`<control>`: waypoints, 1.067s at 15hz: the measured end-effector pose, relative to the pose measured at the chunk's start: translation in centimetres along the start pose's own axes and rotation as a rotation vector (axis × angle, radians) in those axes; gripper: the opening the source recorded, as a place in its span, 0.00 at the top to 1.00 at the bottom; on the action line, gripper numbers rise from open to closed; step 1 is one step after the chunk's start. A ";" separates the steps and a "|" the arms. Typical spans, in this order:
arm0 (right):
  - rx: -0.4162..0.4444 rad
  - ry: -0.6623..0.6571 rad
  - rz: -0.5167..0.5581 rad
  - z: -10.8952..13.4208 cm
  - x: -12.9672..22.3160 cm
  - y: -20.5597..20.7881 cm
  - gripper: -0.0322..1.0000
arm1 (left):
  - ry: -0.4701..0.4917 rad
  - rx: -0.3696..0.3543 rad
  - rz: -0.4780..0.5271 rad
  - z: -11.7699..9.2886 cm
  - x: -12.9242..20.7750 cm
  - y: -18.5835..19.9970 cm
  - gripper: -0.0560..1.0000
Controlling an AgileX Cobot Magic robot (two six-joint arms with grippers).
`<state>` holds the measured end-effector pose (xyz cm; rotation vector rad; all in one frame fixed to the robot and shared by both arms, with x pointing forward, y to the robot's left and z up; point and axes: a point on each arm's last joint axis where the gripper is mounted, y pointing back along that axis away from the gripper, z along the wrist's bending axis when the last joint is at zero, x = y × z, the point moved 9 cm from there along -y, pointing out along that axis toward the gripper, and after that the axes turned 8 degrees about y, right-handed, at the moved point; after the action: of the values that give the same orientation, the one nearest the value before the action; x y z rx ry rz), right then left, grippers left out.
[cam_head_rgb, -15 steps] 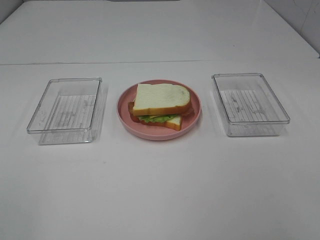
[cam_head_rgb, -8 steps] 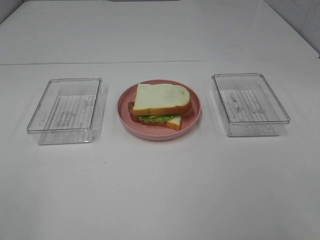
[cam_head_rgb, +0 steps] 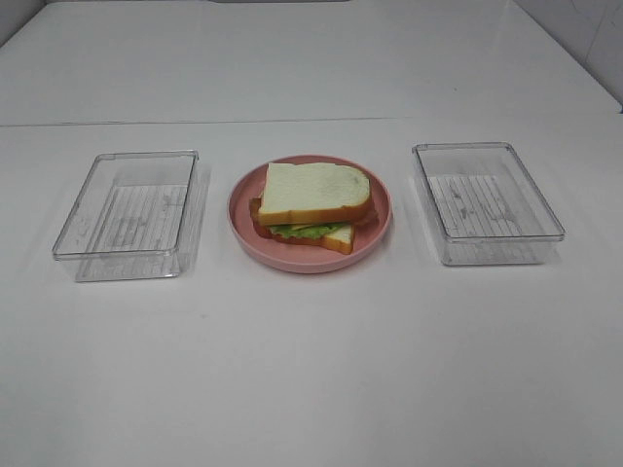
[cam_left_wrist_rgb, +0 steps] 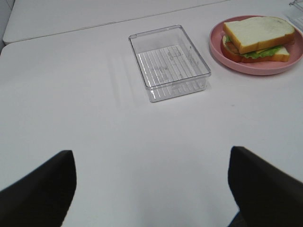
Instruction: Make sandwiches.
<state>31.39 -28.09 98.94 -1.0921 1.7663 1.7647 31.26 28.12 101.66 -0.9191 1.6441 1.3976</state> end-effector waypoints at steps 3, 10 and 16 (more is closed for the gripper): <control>0.039 -0.014 -0.072 -0.1 0.0 0.9 0.19 | 0.015 -0.031 -0.003 0.3 0.0 0.0 0.17; 0.045 -0.011 -0.127 0.1 0.1 1.5 0.19 | 0.019 -0.039 -0.004 0.3 0.0 0.0 0.17; 0.045 -0.011 -0.127 0.1 0.1 1.5 0.19 | 0.019 -0.039 -0.004 0.3 0.0 0.0 0.17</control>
<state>30.17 -28.18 99.87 -1.1471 1.6837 1.6447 31.34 28.43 101.66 -0.9605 1.6337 1.4262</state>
